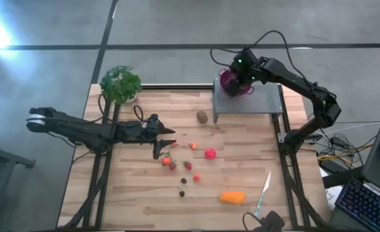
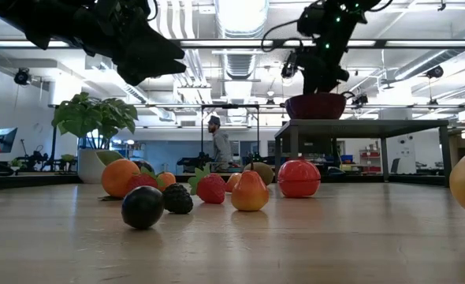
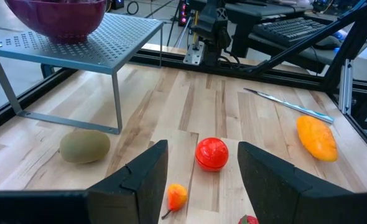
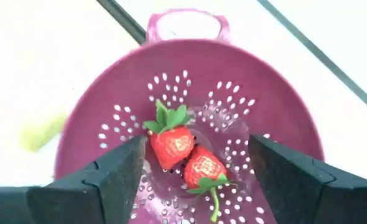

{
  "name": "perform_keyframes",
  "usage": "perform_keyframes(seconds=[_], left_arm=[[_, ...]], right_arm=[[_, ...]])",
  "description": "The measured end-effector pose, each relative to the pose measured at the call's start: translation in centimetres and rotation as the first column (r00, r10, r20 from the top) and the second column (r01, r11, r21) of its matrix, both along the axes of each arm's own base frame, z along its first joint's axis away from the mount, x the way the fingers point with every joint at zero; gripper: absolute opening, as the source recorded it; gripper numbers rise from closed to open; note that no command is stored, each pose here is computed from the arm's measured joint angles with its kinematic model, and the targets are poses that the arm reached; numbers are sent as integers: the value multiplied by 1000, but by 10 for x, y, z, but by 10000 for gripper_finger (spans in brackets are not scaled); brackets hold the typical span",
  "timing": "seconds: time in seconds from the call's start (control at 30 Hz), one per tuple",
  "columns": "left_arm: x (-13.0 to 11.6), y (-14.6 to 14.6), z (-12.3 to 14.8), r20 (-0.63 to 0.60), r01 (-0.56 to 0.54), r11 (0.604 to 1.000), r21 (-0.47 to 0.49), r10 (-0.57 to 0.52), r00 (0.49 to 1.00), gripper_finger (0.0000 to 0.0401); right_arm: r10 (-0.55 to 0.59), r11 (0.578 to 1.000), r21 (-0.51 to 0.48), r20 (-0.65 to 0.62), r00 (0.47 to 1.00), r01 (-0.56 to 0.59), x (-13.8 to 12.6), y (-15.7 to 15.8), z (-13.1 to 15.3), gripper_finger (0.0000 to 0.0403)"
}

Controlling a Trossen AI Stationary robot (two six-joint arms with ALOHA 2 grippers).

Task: Pick & Place Fruit
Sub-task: Put the peach into the violet strainer bowl on the shelf

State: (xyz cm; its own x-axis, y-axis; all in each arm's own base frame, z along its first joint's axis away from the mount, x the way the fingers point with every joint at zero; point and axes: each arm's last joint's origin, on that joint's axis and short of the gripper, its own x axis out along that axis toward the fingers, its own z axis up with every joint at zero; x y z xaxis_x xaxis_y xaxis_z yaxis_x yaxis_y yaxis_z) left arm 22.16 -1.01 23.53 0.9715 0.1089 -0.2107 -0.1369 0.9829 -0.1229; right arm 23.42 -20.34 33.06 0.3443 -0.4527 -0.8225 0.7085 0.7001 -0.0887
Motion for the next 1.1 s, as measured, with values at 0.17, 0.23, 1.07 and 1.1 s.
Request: perform_keyframes(seconds=[0.17, 0.23, 1.07, 1.1], left_arm=[[0, 0, 0, 0, 0, 1000, 0, 0, 1000, 200], [0, 0, 0, 0, 0, 1000, 0, 0, 1000, 200], [0, 0, 0, 0, -1, 1000, 0, 1, 1000, 200], [0, 0, 0, 0, -1, 1000, 0, 1, 1000, 200]], right_arm=[[17, 999, -43, 52, 999, -15, -3, 9, 20, 298], [30, 998, -60, 71, 997, -26, -4, 15, 27, 300], [202, 971, -172, 209, 957, -168, -20, 82, 76, 236], [214, 969, -170, 206, 955, -181, -19, 85, 76, 234]])
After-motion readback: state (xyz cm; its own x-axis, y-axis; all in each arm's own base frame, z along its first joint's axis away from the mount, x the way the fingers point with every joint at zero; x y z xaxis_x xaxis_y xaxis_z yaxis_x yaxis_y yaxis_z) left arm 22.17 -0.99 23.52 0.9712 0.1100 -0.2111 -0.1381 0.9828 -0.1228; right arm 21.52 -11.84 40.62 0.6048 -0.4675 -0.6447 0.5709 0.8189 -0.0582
